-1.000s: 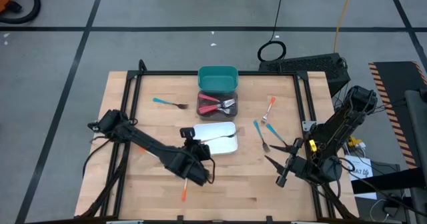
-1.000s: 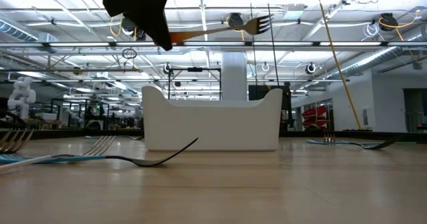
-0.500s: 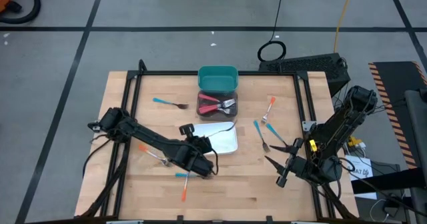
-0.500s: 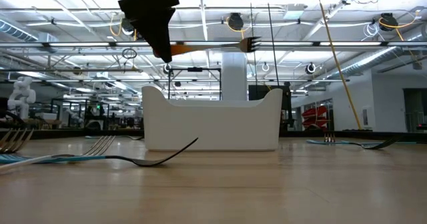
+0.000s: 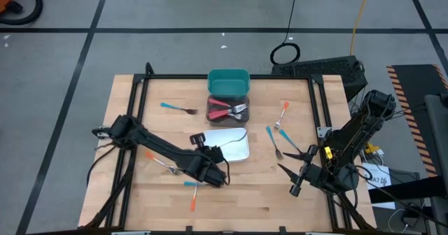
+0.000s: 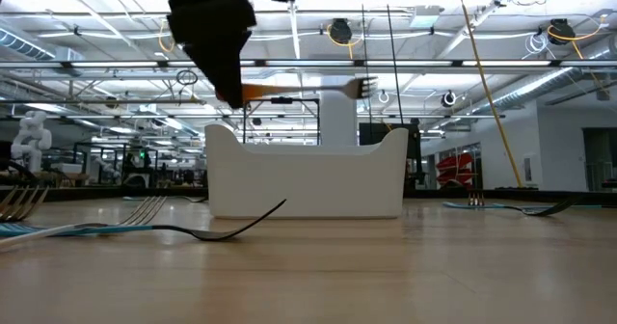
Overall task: Sort silverware by color (type)
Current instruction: Put the bottom right orange fork into the white bin, then put the left orange fork into the white bin
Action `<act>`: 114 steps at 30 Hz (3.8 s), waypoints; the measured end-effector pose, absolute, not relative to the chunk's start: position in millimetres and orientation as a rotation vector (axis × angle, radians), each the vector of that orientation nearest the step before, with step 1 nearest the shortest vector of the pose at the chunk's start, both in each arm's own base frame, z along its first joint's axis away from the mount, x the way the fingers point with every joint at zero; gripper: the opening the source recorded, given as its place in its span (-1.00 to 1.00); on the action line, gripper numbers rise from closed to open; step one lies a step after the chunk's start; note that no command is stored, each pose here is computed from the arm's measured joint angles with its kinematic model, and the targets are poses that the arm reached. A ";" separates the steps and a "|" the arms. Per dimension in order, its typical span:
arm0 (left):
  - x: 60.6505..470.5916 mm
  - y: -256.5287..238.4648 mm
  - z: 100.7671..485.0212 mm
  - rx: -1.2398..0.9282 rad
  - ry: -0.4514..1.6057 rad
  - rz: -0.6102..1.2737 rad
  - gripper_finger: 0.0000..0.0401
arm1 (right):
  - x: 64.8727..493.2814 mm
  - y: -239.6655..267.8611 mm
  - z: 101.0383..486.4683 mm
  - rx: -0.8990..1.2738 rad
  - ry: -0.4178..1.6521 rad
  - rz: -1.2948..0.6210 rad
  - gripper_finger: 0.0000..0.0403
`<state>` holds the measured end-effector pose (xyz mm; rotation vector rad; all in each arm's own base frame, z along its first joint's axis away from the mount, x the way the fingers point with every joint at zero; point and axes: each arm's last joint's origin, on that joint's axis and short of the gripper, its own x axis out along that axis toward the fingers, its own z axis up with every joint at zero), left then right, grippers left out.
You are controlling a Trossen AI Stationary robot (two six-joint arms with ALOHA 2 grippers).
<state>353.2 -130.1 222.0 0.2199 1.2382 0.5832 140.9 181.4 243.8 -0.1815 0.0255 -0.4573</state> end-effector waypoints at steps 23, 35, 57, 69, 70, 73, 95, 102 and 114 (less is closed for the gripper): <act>360.1 -121.6 207.8 0.224 1.281 0.617 -0.96 | 140.9 181.4 244.0 -0.201 0.030 -0.457 -0.08; 360.0 -121.2 207.4 0.170 1.285 0.632 -0.96 | 141.0 181.4 243.9 -0.200 0.030 -0.457 -0.08; 360.9 -120.4 207.5 0.158 1.268 0.650 -0.51 | 140.9 181.4 243.9 -0.203 0.030 -0.457 -0.08; 356.0 -134.1 207.5 0.231 1.280 0.581 -0.50 | 141.0 181.4 243.9 -0.204 0.031 -0.457 -0.08; 355.7 -134.8 207.5 0.234 1.280 0.578 -0.50 | 141.0 181.4 244.0 -0.203 0.030 -0.457 -0.08; 354.3 -138.4 207.5 0.254 1.283 0.560 -0.50 | 141.0 181.4 243.9 -0.208 0.032 -0.457 -0.08; 290.3 -235.8 235.3 0.211 1.078 0.396 -0.50 | 155.2 169.4 244.1 -0.309 0.067 -0.533 -0.08; 267.9 -277.2 236.6 0.090 0.935 0.324 -0.50 | 157.3 167.6 244.0 -0.311 0.069 -0.545 -0.08; 249.7 -303.8 215.5 0.042 0.798 0.411 -0.50 | 157.6 168.2 240.7 -0.220 0.047 -0.544 -0.08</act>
